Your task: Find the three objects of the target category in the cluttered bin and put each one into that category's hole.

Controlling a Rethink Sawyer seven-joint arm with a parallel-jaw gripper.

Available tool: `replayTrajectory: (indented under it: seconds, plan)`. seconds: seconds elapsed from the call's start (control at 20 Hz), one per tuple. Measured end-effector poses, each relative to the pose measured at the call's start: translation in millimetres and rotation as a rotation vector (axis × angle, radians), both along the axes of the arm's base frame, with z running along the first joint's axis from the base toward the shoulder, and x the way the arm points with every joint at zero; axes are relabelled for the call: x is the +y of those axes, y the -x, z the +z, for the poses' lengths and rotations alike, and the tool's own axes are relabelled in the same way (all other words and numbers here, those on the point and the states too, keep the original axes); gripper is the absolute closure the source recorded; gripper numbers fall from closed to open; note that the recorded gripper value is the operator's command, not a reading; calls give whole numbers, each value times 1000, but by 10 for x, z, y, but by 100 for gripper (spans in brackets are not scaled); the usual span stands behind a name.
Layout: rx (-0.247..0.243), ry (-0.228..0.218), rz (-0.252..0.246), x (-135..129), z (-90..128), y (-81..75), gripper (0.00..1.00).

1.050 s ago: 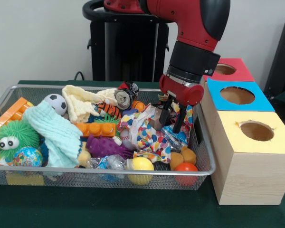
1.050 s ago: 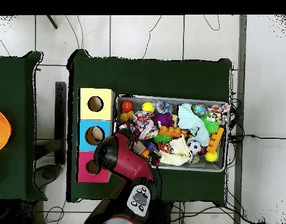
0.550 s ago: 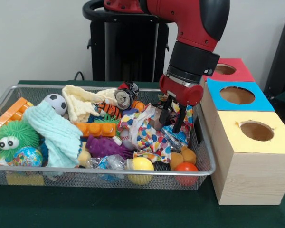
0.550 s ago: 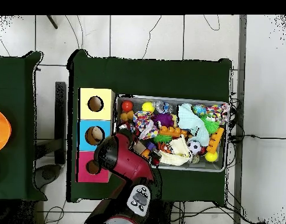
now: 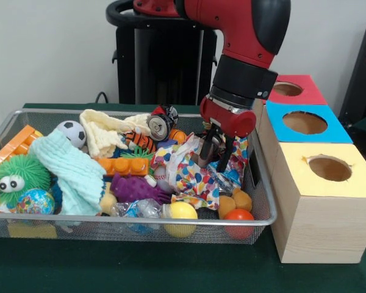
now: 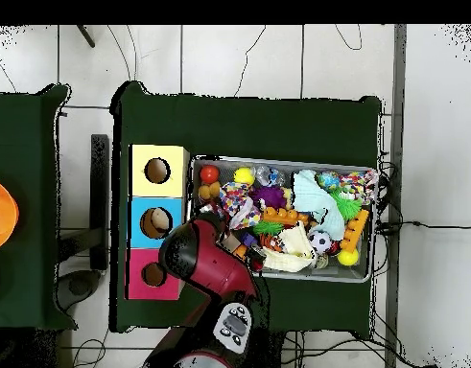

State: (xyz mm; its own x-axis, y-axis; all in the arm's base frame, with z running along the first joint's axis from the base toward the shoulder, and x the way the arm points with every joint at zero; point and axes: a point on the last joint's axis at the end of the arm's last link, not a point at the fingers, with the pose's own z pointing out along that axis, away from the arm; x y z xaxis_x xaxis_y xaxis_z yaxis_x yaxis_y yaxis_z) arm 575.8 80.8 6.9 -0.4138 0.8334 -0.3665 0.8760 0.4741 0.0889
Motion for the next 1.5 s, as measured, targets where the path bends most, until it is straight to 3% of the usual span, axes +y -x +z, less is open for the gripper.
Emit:
replayTrajectory:
  seconds: [0.9,1.5]
  plan:
    - [23,-4,-27,-154,-122,44,0]
    - [41,-45,14,-36,-229,70,0]
